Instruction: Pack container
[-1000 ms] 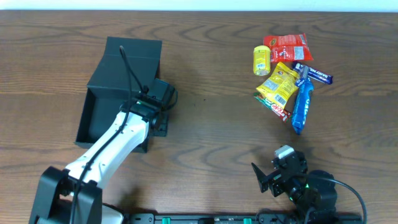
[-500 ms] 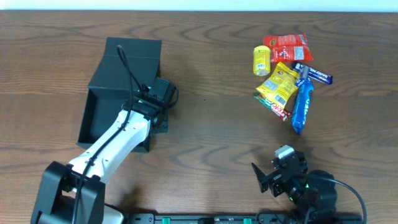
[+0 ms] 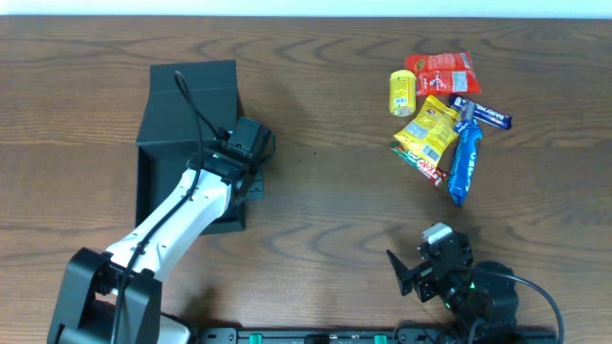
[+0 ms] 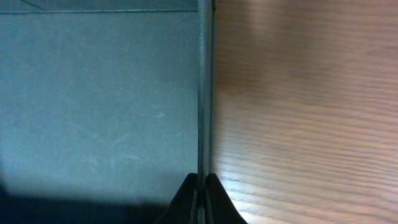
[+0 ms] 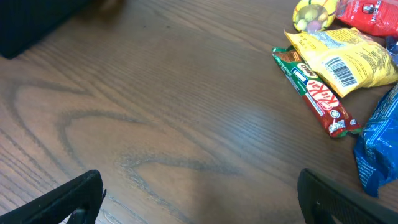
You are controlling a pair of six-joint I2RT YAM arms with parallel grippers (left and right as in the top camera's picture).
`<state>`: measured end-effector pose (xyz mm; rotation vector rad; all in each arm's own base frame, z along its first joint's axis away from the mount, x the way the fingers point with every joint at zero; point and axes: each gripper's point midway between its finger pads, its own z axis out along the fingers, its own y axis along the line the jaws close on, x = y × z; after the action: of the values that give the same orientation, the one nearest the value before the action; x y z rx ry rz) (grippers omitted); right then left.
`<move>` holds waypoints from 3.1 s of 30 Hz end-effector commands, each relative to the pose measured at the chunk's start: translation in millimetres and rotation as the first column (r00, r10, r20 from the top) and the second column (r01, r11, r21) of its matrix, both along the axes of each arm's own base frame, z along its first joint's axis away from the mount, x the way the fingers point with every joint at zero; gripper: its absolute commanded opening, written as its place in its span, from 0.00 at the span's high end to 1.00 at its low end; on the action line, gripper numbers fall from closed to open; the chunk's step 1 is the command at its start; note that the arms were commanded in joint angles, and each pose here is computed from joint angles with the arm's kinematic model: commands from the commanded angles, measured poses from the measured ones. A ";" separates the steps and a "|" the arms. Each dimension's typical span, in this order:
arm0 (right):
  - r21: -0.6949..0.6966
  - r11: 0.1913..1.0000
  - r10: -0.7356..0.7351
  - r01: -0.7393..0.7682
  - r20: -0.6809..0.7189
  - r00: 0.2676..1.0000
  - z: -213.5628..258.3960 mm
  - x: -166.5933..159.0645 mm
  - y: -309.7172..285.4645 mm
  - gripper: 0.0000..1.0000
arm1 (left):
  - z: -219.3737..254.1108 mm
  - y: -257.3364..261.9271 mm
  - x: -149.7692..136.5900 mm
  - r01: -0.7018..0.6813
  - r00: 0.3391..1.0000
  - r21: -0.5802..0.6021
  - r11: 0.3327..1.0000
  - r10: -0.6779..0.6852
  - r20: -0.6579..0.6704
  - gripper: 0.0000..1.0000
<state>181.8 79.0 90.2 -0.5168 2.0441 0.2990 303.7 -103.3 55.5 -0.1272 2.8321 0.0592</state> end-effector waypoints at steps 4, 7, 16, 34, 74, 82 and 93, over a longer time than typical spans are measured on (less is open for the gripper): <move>0.008 1.000 -0.016 0.016 -0.001 1.000 -0.2 0.9 -1.9 0.01 | 5.5 -27.5 13.5 0.009 0.999 -0.138 0.990 -0.004 0.035 0.94; 0.008 1.000 -0.016 0.016 -0.001 1.000 -0.2 0.9 -1.9 0.01 | 9.3 -42.5 18.7 0.038 0.998 -0.187 0.982 -0.027 0.064 0.95; 0.008 1.000 -0.016 0.016 -0.001 1.000 -0.2 0.9 -1.9 0.01 | 25.6 -98.1 23.2 0.153 0.980 -0.252 0.956 -0.114 0.162 0.94; 0.008 1.000 -0.016 0.016 -0.001 1.000 -0.2 0.9 -1.9 0.01 | 34.6 -218.0 62.9 0.307 0.951 -0.280 0.910 -0.280 0.133 0.95; 0.008 1.000 -0.016 0.016 -0.001 1.000 -0.2 0.9 -1.9 0.01 | 82.4 -232.8 69.0 0.256 0.966 -0.301 0.919 -0.228 0.125 0.37; 0.008 1.000 -0.016 0.016 -0.001 1.000 -0.2 0.9 -1.9 0.01 | 174.7 -188.8 67.0 0.234 0.949 -0.171 0.957 -0.186 0.256 0.36; -0.022 0.999 -0.031 0.031 0.007 0.999 -1.5 2.4 -6.5 0.01 | 257.3 -83.8 28.5 0.101 0.915 0.069 0.992 -0.120 0.385 0.31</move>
<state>182.7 76.4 89.2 -0.5081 2.0498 0.2817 327.3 -212.4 296.7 0.0604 2.5068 -0.0694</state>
